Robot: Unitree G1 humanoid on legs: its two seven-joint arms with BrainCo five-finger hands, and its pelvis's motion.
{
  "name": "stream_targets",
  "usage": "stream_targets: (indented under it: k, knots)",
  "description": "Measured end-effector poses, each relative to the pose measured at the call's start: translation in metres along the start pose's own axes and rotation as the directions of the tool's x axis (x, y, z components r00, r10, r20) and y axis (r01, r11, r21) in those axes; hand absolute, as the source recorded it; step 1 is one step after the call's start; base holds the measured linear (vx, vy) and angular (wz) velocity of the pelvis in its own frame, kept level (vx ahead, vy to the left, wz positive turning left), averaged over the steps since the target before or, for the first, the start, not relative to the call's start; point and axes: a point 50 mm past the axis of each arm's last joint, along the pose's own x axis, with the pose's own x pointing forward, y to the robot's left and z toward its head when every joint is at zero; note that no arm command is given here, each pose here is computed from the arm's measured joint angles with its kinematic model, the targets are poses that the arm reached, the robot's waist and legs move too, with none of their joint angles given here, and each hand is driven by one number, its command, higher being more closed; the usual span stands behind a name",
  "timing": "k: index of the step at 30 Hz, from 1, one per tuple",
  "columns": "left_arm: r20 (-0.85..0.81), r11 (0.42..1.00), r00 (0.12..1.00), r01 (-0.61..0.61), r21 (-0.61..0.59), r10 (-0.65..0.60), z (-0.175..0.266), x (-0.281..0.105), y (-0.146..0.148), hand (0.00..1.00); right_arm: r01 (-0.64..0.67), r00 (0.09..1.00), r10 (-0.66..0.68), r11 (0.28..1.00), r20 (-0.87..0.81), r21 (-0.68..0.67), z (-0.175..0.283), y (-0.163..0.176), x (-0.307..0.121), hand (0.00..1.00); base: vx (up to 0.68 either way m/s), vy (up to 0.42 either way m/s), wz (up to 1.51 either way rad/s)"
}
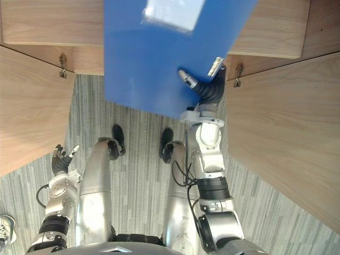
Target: Walk over to the cabinet, pick up the folder, carry it to the office cabinet, place the folder inside the office cabinet, then close the office cabinet door
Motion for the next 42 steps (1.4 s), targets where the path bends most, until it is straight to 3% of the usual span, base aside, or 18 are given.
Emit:
stream_targets:
  k: [6, 17, 30, 35, 36, 42]
  knots:
    - [0.097, 0.994, 0.991, 0.092, -0.052, -0.087, 0.025, 0.001, -0.019, 0.00, 0.045, 0.998, -0.054, 0.982, 0.041, 0.186, 0.012, 0.009, 0.045, 1.00, -0.04, -0.043, 0.02]
    - [0.073, 0.986, 0.985, 0.161, -0.030, -0.159, 0.016, -0.007, -0.024, 0.00, 0.150, 0.985, -0.171, 0.868, 0.001, 0.473, 0.032, 0.007, 0.097, 1.00, -0.01, -0.024, 0.07]
    - [0.088, 0.978, 0.975, 0.208, -0.033, -0.205, 0.016, -0.010, -0.034, 0.00, 0.252, 0.934, -0.357, 0.612, -0.022, 0.750, 0.060, -0.005, 0.124, 1.00, -0.01, -0.016, 0.11]
    - [0.098, 0.974, 0.971, 0.222, -0.031, -0.218, 0.017, -0.011, -0.037, 0.00, 0.237, 0.929, -0.370, 0.559, -0.017, 0.794, 0.075, -0.001, 0.136, 1.00, -0.01, -0.004, 0.07]
    - [0.103, 0.974, 0.970, 0.224, -0.033, -0.220, 0.018, -0.011, -0.037, 0.00, 0.235, 0.927, -0.374, 0.551, -0.015, 0.801, 0.080, -0.001, 0.139, 0.00, -0.02, 0.006, 0.09]
    - [0.103, 0.971, 0.969, 0.232, -0.058, -0.226, 0.019, -0.013, -0.039, 0.00, 0.220, 0.936, -0.352, 0.588, 0.002, 0.779, 0.095, 0.005, 0.152, 0.00, -0.01, 0.006, 0.08]
